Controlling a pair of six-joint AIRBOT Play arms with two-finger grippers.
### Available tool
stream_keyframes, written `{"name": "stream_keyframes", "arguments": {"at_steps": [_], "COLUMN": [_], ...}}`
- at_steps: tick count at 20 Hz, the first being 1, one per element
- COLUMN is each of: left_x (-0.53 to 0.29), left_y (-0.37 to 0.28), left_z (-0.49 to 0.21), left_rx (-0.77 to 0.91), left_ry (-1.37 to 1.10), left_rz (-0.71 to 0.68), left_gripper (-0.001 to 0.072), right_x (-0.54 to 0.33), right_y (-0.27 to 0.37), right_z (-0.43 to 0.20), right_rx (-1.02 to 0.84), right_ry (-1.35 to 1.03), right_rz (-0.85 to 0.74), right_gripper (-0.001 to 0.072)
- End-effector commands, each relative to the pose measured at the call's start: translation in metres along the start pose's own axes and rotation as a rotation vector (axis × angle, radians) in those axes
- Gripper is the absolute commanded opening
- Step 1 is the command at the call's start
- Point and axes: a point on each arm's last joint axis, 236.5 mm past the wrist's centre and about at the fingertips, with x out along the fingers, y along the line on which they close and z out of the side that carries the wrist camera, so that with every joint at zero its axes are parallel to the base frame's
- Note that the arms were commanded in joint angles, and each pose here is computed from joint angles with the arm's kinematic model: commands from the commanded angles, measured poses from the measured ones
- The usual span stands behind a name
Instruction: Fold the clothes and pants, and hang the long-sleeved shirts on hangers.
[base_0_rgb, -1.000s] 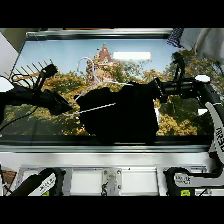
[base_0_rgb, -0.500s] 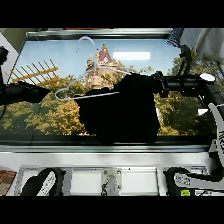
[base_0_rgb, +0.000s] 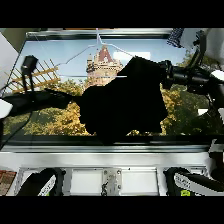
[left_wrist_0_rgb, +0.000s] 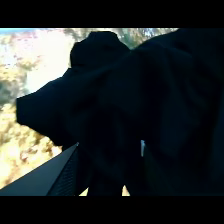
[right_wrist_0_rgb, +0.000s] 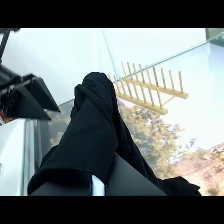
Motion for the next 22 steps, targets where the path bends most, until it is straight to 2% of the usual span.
{"name": "stream_keyframes", "arguments": {"at_steps": [1, 9, 10, 11, 12, 16, 22], "left_x": [0.031, 0.08, 0.079, 0.075, 0.066, 0.021, 0.013], "left_y": [-0.034, -0.043, -0.042, -0.039, -0.031, 0.024, 0.073], "left_z": [0.007, -0.028, -0.028, -0.026, -0.02, 0.004, -0.018], "left_rx": [0.054, -0.02, -0.024, -0.027, -0.042, -0.139, -0.248], "left_ry": [-0.083, 0.073, 0.075, 0.068, 0.047, -0.059, 0.015], "left_rz": [0.013, -0.013, -0.011, -0.004, 0.011, 0.119, 0.206], "left_gripper": [0.0404, 0.0402, 0.0294, 0.0102, 0.0014, 0.0014, 0.0014], "right_x": [-0.001, -0.001, -0.001, -0.001, -0.001, -0.003, -0.005], "right_y": [-0.001, -0.001, -0.001, -0.001, 0.0, 0.005, 0.027], "right_z": [0.005, 0.005, 0.005, 0.005, 0.005, 0.011, 0.017], "right_rx": [0.002, 0.016, 0.015, 0.015, 0.022, 0.022, 0.001], "right_ry": [-0.007, -0.007, -0.007, -0.008, -0.008, -0.014, -0.007], "right_rz": [-0.019, -0.02, -0.02, -0.02, -0.021, -0.022, 0.027], "right_gripper": [0.001, 0.001, 0.001, 0.001, 0.001, 0.001, 0.0009]}}
